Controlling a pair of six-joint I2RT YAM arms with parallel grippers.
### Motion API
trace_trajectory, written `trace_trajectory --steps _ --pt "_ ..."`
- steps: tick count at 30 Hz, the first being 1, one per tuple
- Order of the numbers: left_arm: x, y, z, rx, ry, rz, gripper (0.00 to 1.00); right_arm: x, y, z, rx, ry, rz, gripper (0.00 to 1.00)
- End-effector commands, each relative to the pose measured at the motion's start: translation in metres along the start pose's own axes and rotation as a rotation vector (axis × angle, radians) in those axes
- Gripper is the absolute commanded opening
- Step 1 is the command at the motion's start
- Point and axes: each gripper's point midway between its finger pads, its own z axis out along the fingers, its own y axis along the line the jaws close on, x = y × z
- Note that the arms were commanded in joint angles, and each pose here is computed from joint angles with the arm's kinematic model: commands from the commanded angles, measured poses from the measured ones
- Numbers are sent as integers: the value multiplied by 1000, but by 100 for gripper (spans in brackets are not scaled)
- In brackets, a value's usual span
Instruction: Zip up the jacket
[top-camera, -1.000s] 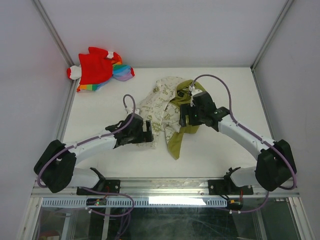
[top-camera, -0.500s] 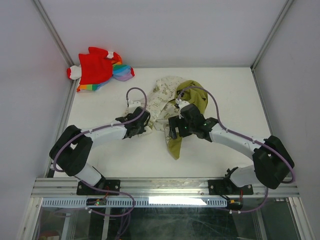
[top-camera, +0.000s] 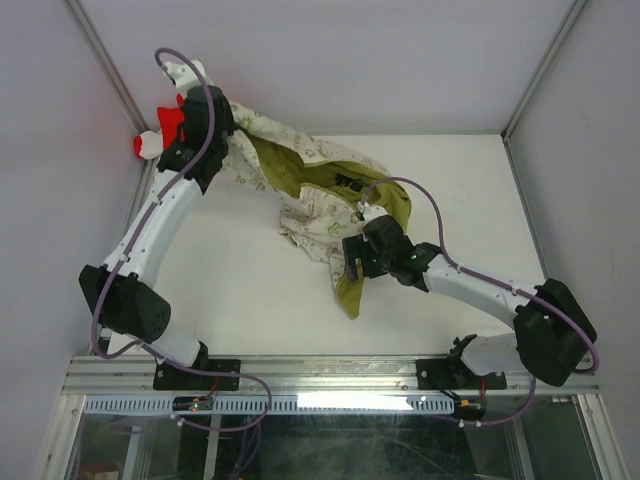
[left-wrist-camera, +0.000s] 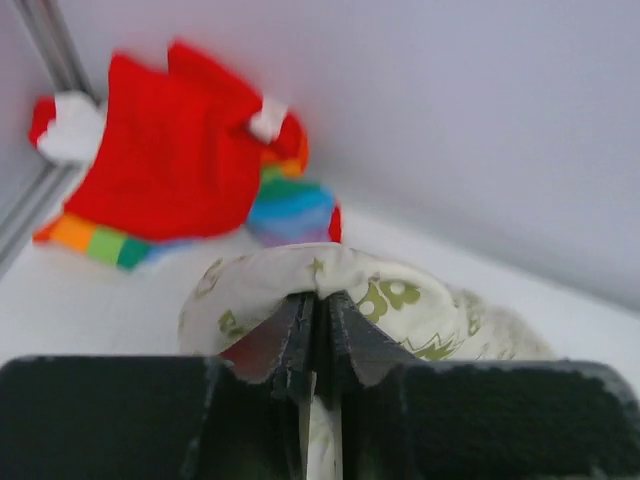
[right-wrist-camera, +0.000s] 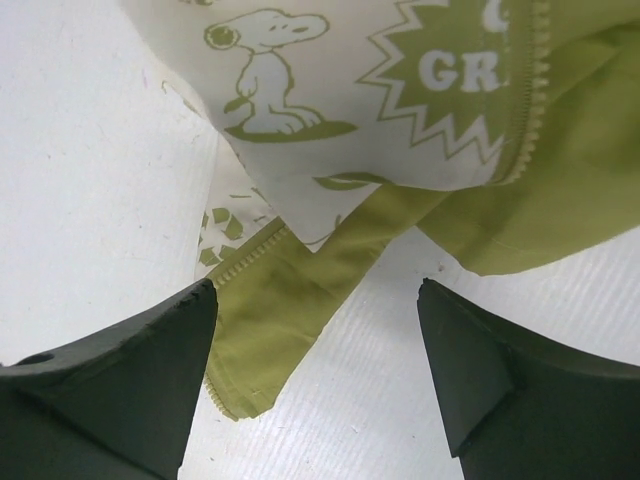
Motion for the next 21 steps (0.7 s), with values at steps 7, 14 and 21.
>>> trace_trajectory --steps 7,14,21 --pt "-34 -48 56 153 -9 94 63 -64 -32 -25 56 -164 103 86" --pt "75 -76 -11 352 244 -1 86 -85 -73 -24 31 -207 238 86" --pt "204 -133 -102 626 518 -77 93 -95 -117 -5 12 -219 393 81"
